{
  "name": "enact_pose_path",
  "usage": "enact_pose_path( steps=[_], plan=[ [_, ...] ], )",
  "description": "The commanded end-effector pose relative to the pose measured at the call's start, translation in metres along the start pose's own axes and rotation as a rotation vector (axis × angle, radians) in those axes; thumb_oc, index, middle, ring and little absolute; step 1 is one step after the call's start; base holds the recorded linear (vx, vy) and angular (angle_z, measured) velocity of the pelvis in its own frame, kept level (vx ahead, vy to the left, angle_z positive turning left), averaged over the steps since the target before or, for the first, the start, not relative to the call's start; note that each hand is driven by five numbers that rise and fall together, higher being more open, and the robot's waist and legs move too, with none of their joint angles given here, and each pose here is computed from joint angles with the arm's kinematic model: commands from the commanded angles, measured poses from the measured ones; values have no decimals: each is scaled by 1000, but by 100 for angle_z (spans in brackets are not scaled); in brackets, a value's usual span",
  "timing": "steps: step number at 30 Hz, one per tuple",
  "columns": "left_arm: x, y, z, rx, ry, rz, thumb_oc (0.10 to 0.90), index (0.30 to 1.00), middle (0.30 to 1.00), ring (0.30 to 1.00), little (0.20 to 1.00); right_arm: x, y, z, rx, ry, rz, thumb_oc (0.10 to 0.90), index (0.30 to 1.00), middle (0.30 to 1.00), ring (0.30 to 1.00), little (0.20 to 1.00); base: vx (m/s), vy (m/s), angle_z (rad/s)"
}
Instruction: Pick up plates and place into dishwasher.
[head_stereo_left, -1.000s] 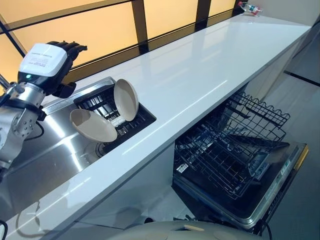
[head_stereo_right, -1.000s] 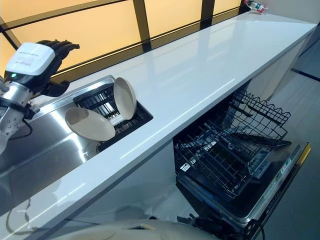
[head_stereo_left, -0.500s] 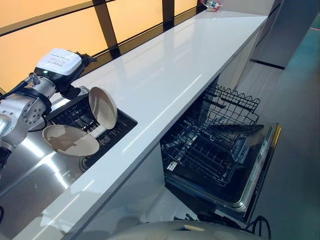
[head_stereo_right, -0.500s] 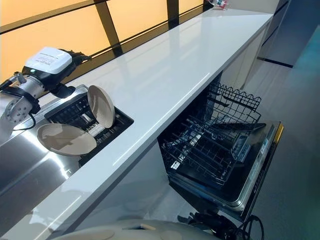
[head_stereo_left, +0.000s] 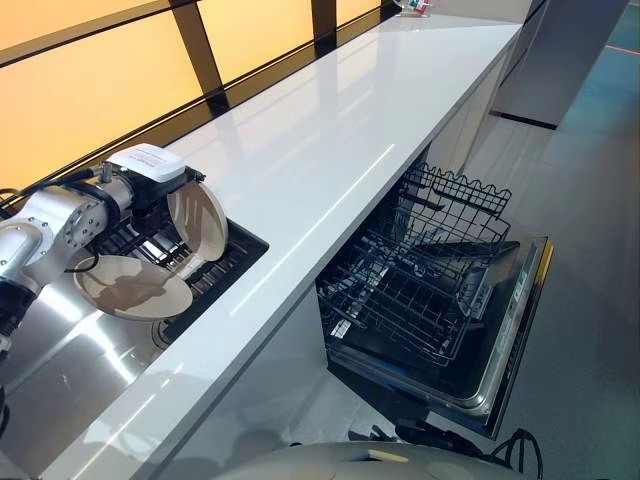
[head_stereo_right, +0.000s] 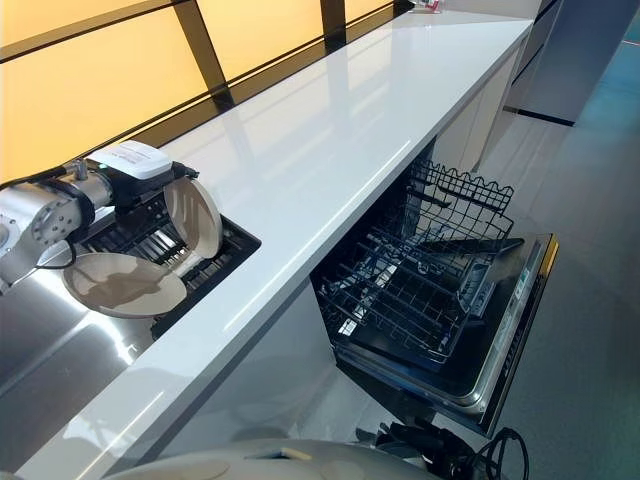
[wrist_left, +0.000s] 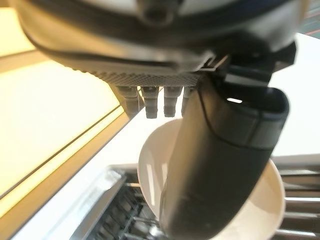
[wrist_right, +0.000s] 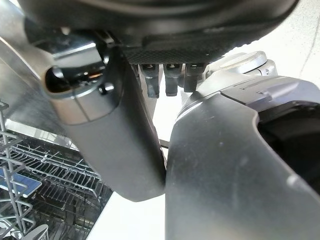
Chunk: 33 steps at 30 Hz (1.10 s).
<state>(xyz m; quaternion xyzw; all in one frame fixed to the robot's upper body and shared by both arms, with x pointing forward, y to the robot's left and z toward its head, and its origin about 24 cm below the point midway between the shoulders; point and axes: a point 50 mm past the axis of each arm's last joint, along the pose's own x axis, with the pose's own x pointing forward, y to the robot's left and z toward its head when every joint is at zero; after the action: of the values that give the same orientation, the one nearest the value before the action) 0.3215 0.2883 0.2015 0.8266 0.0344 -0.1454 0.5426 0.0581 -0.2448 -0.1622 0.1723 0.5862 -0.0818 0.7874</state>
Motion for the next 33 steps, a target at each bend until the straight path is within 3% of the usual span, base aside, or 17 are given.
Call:
enact_pose_path(
  steps=[1,11,31,33],
  plan=[
    [-31,94,-54,37,225,353,800,900,900,900,900,-2,-6,8,32,-15,1,800,900,900,900,900,0,0,0],
    [-29,80,-68,45,307,429,800,900,900,900,900,-2,-3,7,27,-12,11,800,900,900,900,900,7,1,-5],
    [-10,64,-47,100,217,360,800,900,900,900,900,0,6,8,23,-13,24,800,900,900,900,900,1,-2,-1],
    [-9,63,-45,113,206,351,698,813,813,813,798,0,7,8,23,-13,25,800,900,900,900,900,0,0,0]
  ],
)
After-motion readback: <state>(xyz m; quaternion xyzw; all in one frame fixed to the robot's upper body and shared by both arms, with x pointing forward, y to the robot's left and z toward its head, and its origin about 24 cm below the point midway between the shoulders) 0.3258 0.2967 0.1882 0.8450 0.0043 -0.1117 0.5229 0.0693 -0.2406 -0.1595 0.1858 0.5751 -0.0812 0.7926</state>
